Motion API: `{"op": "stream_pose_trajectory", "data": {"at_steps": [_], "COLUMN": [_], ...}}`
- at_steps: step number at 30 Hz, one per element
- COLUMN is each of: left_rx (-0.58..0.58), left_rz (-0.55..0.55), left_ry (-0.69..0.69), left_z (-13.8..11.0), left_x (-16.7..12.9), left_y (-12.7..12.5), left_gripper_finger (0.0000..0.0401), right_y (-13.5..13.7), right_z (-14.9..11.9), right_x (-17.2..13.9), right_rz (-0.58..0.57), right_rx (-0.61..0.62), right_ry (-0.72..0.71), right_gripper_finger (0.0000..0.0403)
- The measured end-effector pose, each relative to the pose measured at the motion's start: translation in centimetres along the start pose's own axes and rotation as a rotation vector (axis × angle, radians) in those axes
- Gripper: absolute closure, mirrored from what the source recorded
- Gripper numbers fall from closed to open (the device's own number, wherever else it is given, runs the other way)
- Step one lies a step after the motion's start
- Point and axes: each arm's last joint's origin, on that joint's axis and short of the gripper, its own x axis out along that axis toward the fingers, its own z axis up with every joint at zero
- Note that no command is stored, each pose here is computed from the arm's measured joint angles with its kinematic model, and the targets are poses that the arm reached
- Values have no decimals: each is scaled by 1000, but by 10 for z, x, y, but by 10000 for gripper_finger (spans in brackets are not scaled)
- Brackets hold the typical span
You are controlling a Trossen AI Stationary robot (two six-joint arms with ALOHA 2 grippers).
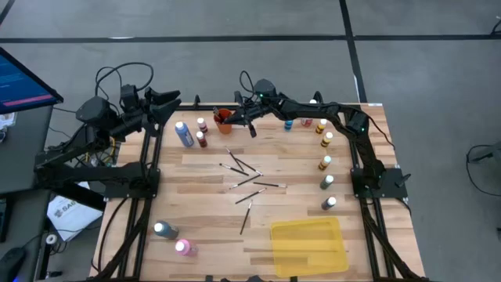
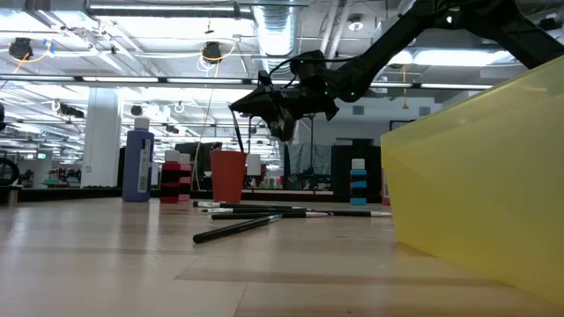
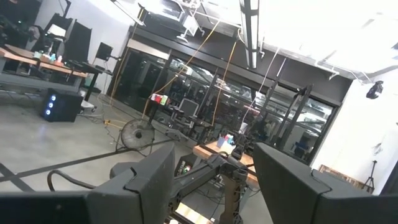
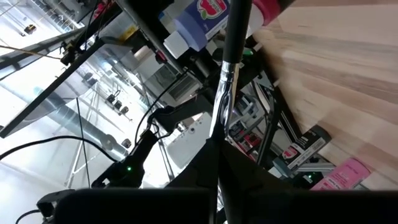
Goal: Pick & Place Paint Supplies
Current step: Put the black paint brush into the orange cup
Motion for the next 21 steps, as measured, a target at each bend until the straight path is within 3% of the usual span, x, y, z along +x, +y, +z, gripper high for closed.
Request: {"op": "stream_pose_trajectory", "data": {"at_steps": [9, 21], "left_rx": [0, -3], "left_rz": [22, 18], "left_ry": [-11, -20], "left_z": [0, 1], "left_x": [0, 0], "left_y": [1, 0], "left_gripper_finger": [190, 190], "right_y": [-6, 2], "right_z": [-8, 8], "right_x": [10, -6], "right_rz": [-21, 31], "right_rx": [113, 94], "right_ry": [1, -81], "right_gripper_finger": [403, 398]}}
